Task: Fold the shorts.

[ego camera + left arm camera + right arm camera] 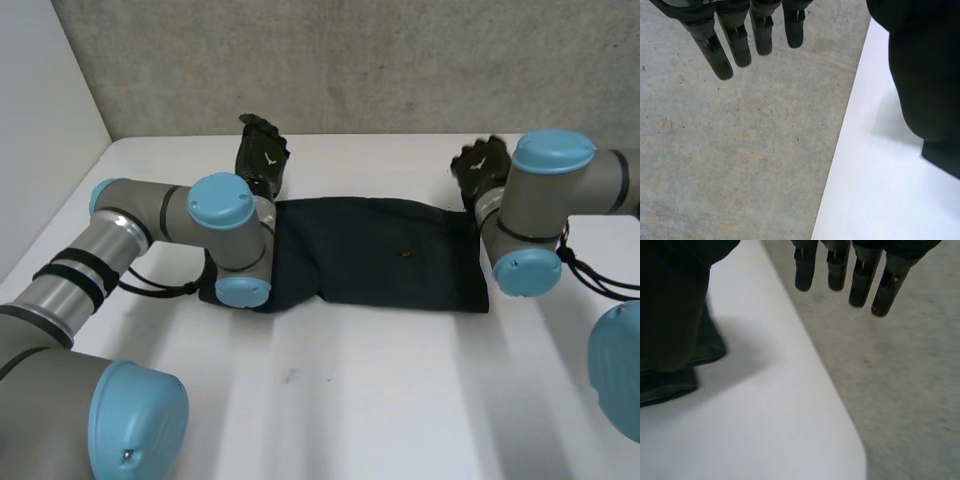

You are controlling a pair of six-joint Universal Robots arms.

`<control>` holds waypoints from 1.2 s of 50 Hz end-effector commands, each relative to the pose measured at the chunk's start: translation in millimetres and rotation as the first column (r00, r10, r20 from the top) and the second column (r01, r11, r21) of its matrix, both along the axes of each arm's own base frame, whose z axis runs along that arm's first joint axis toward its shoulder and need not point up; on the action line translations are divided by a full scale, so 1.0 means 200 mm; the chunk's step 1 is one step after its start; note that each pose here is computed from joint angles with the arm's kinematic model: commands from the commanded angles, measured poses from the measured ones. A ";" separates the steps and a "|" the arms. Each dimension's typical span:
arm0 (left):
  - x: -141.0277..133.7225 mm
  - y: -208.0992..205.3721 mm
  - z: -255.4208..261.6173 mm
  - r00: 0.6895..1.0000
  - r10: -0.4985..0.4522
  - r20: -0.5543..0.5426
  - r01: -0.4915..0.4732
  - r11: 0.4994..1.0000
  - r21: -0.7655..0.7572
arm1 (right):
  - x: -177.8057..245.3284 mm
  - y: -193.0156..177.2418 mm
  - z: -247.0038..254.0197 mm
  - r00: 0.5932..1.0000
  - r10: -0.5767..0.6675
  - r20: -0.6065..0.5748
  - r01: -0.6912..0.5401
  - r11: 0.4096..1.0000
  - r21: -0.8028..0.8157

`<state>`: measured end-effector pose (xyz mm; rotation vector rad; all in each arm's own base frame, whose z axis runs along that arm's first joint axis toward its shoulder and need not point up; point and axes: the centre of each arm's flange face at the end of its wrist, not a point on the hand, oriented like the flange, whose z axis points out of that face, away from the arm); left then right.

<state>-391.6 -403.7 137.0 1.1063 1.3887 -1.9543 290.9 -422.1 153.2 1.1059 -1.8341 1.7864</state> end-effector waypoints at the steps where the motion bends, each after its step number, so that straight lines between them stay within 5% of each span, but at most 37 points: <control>1: 0.00 0.11 0.16 0.992 0.038 -0.120 -0.028 0.996 0.081 | -0.07 0.15 0.44 0.963 -0.022 0.270 0.039 0.997 -0.059; 6: 0.07 0.23 0.29 0.969 0.006 -0.247 0.062 0.962 0.267 | -0.10 0.37 0.60 0.908 0.075 0.413 -0.088 0.996 0.013; 15: 0.31 0.48 0.52 0.835 -0.028 -0.549 0.277 0.884 0.376 | -0.21 0.58 0.34 0.907 -0.038 0.419 -0.126 0.926 0.357; 28: 0.58 0.71 0.42 0.774 -0.049 -0.631 0.277 0.923 0.267 | -0.25 0.59 -0.04 0.915 -0.093 0.394 -0.104 0.887 0.449; 34: 0.62 0.74 0.33 0.713 0.001 -0.701 0.311 0.895 0.318 | -0.25 0.52 -0.15 0.916 -0.093 0.389 -0.090 0.900 0.427; 48: 0.62 0.76 0.39 0.701 -0.029 -0.713 0.395 0.848 0.354 | -0.39 0.44 0.05 0.943 -0.091 0.320 -0.010 0.954 0.299; 53: 0.65 0.80 0.48 0.695 -0.025 -0.719 0.385 0.857 0.342 | -0.42 0.43 0.13 0.994 -0.016 0.111 -0.006 0.981 0.195; 60: 0.67 0.80 0.64 0.678 -0.005 -0.735 0.318 0.903 0.287 | -0.40 0.35 0.28 0.991 -0.035 -0.129 0.037 0.999 0.015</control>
